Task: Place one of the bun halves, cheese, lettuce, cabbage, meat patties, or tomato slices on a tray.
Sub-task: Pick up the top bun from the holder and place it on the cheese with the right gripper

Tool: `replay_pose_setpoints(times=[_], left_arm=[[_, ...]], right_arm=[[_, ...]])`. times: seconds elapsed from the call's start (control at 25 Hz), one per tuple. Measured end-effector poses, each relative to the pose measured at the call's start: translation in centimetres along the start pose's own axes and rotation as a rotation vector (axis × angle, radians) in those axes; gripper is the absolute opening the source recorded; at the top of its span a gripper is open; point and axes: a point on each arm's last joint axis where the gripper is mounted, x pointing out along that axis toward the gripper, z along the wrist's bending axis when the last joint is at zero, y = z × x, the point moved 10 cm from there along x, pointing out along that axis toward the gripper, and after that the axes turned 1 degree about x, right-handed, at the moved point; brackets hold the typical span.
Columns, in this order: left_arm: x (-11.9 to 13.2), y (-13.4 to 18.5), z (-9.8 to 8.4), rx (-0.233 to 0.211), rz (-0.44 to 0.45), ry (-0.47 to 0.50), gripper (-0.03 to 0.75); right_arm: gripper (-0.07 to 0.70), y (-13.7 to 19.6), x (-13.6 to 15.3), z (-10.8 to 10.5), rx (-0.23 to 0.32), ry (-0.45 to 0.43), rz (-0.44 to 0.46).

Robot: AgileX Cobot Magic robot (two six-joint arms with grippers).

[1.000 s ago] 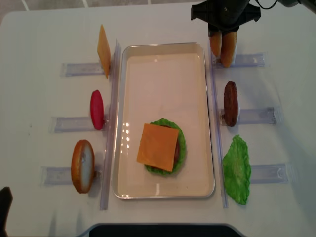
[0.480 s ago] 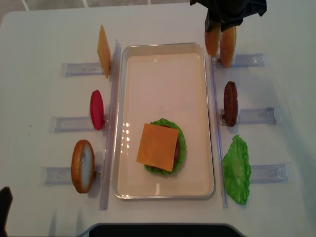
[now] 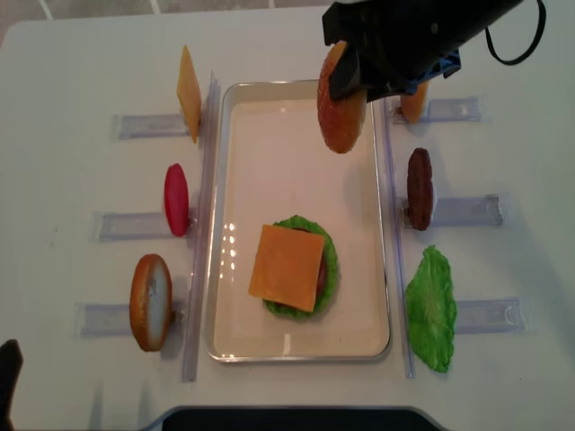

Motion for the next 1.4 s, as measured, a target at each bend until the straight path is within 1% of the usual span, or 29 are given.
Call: replay_pose_setpoints(times=[0.2,0.28,0.36,0.44,0.48,0.52,0.56,0.64,0.68,0.72,0.76,0.88,0.92,1.16,1.32,1.4], left_arm=[[0.0,0.0,0.0,-0.001,0.0,0.0,0.535],[0.0,0.0,0.0,-0.001,0.0,0.0,0.535],[0.0,0.0,0.0,-0.002,0.0,0.0,0.535],[0.0,0.0,0.0,-0.003,0.0,0.0,0.535],[0.0,0.0,0.0,-0.003,0.0,0.0,0.535],[0.0,0.0,0.0,-0.003,0.0,0.0,0.535],[0.0,0.0,0.0,-0.003,0.0,0.0,0.535],[0.0,0.0,0.0,-0.003,0.0,0.0,0.535],[0.0,0.0,0.0,-0.003,0.0,0.0,0.535],[0.0,0.0,0.0,-0.003,0.0,0.0,0.535],[0.0,0.0,0.0,-0.003,0.0,0.0,0.535],[0.0,0.0,0.0,-0.003,0.0,0.0,0.535],[0.0,0.0,0.0,-0.003,0.0,0.0,0.535],[0.0,0.0,0.0,-0.003,0.0,0.0,0.535],[0.0,0.0,0.0,-0.003,0.0,0.0,0.535],[0.0,0.0,0.0,-0.003,0.0,0.0,0.535]], right_arm=[[0.246,3.6,-0.7,0.7,0.009,-0.042,-0.054],[0.246,5.3,-0.5,1.3,0.015,-0.089,-0.059],[0.245,7.4,0.3,1.6,0.021,-0.134,-0.029],[0.244,9.4,1.3,2.1,0.016,-0.185,0.011],[0.244,10.3,1.8,2.2,0.007,-0.199,0.029],[0.244,11.2,2.3,2.3,0.01,-0.216,0.045],[0.244,11.6,2.6,2.4,0.007,-0.231,0.044],[0.244,12.0,3.0,2.3,0.008,-0.25,0.031],[0.244,11.7,3.2,2.3,0.004,-0.258,0.009],[0.244,11.3,3.3,2.8,-0.006,-0.29,-0.012],[0.244,11.3,3.3,2.8,-0.006,-0.29,-0.012],[0.244,10.7,4.0,3.4,0.005,-0.344,-0.028],[0.244,10.7,4.4,3.5,0.0,-0.359,-0.022],[0.244,10.9,6.7,4.3,0.021,-0.476,0.023],[0.244,10.9,8.1,4.2,0.037,-0.519,0.041],[0.244,10.9,8.7,4.2,0.054,-0.546,0.044]])
